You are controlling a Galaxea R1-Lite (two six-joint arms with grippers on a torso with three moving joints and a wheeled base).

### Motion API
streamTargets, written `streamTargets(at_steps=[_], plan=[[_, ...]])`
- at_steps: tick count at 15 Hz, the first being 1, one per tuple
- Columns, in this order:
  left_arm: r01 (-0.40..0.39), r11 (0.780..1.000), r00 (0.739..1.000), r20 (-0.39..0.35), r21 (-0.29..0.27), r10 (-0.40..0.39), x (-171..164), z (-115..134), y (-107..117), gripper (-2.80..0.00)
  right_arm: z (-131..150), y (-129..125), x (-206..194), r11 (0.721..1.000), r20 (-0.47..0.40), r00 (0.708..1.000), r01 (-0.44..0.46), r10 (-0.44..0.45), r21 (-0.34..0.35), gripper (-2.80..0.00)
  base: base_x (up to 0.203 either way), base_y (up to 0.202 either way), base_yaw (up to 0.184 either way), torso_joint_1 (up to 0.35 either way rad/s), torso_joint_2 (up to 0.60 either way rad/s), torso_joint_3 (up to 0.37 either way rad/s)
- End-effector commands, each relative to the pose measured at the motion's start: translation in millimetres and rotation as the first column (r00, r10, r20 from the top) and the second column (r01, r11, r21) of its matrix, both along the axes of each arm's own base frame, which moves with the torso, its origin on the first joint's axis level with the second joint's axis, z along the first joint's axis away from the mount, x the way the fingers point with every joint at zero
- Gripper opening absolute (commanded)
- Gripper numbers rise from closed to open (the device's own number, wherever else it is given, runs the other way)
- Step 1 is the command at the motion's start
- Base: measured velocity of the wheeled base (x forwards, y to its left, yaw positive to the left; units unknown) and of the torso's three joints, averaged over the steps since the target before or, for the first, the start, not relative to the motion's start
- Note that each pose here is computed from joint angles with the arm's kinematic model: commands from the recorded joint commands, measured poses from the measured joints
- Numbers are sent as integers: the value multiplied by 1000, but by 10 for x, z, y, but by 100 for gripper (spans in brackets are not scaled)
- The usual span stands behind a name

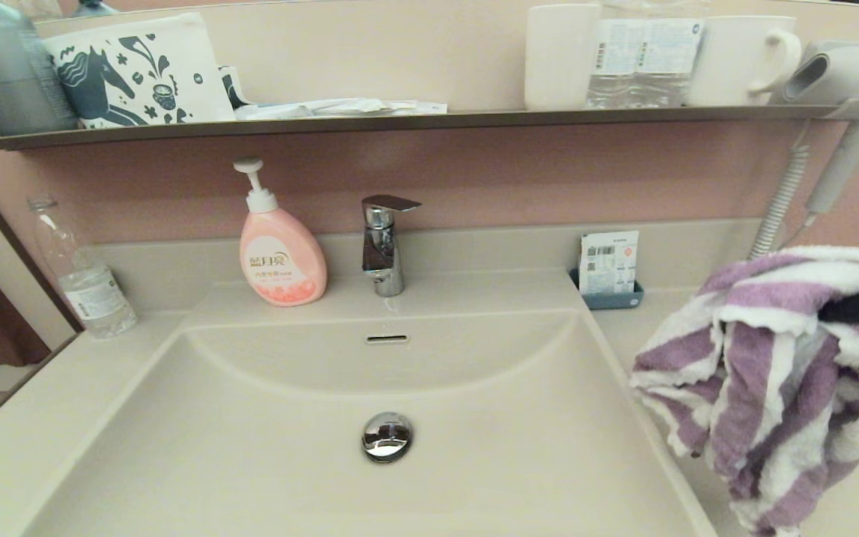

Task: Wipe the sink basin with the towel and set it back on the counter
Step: Pick up the cloth, then wipe the sink

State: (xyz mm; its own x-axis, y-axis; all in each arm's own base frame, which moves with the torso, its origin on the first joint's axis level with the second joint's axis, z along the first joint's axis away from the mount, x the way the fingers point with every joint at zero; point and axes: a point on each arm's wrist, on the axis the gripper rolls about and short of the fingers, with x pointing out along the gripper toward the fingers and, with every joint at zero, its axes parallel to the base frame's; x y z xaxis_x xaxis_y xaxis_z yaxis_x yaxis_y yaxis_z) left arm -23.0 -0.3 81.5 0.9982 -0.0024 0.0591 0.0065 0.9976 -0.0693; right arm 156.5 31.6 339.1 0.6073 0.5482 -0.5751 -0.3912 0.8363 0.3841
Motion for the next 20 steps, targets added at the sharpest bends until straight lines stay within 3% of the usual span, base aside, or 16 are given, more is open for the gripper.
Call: streamTargets(at_steps=[1, 4, 6, 8, 10, 12, 15, 17, 20], plan=[[0, 1000, 1000, -1, -1, 0, 1, 1, 0, -280, 340, 40, -178, 994, 73, 997, 11, -19, 109, -280, 0, 0, 0, 0, 0, 0], [1, 1000, 1000, -1, -1, -1, 1, 1, 0, -280, 583, 293, -245, 960, 40, 998, -50, 40, 277, -280, 0, 0, 0, 0, 0, 0], [-1, 1000, 1000, -1, -1, 1, 1, 1, 0, -280, 573, 542, -135, 956, 22, 999, -47, 43, 291, -280, 0, 0, 0, 0, 0, 0], [0, 1000, 1000, -1, -1, 0, 1, 1, 0, -280, 405, 885, 136, 969, -29, 1000, -3, 11, 248, -280, 0, 0, 0, 0, 0, 0], [-1, 1000, 1000, -1, -1, 1, 1, 1, 0, -280, 120, 1207, 410, 985, -91, 996, 34, -19, 168, -280, 0, 0, 0, 0, 0, 0], [-1, 1000, 1000, -1, -1, 1, 1, 1, 0, -280, -240, 1561, 577, 996, -149, 986, 82, -75, 36, -280, 0, 0, 0, 0, 0, 0], [0, 1000, 1000, -1, -1, 0, 1, 1, 0, -280, -731, 2026, 677, 991, -231, 968, 76, -101, -113, -280, 0, 0, 0, 0, 0, 0], [-1, 1000, 1000, -1, -1, 1, 1, 1, 0, -280, -1070, 2253, 686, 968, -273, 954, 57, -126, -246, -280, 0, 0, 0, 0, 0, 0], [-1, 1000, 1000, -1, -1, 1, 1, 1, 0, -280, -1537, 2475, 695, 894, -308, 933, 29, -185, -448, -280, 0, 0, 0, 0, 0, 0]])
